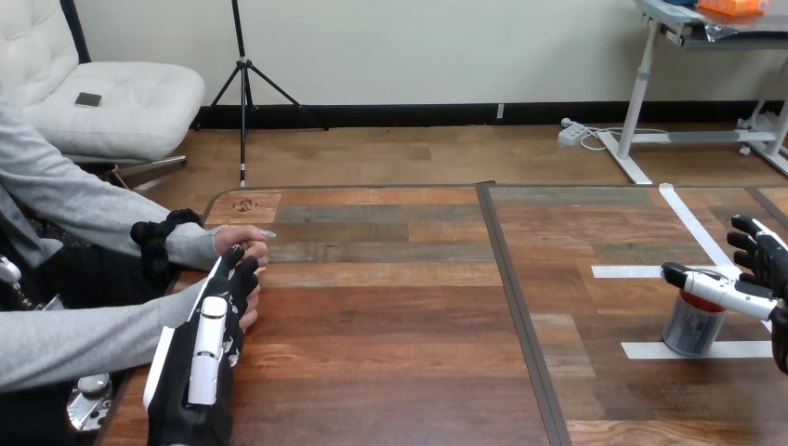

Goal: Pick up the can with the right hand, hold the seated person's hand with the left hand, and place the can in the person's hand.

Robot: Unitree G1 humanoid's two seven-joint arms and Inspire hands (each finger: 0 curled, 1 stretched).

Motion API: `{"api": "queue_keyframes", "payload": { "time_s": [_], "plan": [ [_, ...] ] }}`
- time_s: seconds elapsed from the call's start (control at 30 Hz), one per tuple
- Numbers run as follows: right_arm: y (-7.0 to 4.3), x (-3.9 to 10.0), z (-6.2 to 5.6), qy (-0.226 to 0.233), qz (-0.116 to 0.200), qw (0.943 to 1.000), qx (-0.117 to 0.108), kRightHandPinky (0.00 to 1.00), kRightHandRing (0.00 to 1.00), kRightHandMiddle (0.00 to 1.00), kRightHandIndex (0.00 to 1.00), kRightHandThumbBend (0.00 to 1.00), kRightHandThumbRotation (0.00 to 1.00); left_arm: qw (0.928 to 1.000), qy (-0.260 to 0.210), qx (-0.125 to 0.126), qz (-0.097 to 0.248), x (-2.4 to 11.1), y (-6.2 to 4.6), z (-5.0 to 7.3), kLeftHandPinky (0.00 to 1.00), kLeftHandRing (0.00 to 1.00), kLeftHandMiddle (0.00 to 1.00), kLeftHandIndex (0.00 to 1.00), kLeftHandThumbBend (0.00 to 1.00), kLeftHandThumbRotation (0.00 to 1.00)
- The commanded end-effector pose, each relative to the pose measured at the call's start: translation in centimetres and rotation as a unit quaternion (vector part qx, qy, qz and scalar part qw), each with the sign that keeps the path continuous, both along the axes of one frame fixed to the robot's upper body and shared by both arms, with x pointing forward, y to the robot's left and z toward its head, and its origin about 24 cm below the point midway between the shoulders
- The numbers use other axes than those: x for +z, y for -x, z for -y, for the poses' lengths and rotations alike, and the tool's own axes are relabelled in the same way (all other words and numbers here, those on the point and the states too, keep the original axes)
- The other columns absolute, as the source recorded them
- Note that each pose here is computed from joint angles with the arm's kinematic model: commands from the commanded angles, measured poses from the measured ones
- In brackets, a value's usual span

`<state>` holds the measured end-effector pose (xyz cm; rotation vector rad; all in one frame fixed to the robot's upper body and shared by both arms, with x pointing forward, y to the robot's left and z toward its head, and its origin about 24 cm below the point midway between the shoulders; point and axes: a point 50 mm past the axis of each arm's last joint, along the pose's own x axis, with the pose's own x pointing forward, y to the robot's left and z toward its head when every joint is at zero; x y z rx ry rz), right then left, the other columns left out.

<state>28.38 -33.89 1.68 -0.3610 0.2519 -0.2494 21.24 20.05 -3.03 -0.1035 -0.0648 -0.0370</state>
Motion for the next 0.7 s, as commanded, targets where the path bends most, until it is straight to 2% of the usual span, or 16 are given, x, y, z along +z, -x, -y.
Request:
{"api": "queue_keyframes", "payload": {
  "time_s": [0.0,0.3,0.47,0.67],
  "plan": [
    [-1.01,0.56,-0.92,0.009,0.007,0.9997,0.021,0.96,0.96,0.93,0.95,1.0,0.23,0.999,-0.009,-0.009,0.042,1.58,-1.48,0.06,1.0,0.95,0.93,0.94,0.43,1.0],
    [-0.91,0.19,-1.08,0.003,-0.005,0.9996,0.027,0.92,0.96,0.95,0.96,1.0,0.23,0.999,-0.006,-0.011,0.042,1.57,-1.47,0.02,1.0,0.95,0.92,0.94,0.45,1.0],
    [-0.9,0.04,-1.16,0.0,-0.01,0.9996,0.027,0.95,0.97,0.96,0.97,1.0,0.22,0.999,-0.008,-0.009,0.043,1.59,-1.44,0.07,1.0,0.94,0.92,0.93,0.45,1.0],
    [-0.92,-0.01,-1.19,0.024,-0.02,0.9991,0.03,0.96,0.97,0.95,0.96,1.0,0.21,0.9991,-0.012,-0.008,0.04,1.61,-1.47,0.05,1.0,0.94,0.92,0.93,0.45,1.0]
  ]
}}
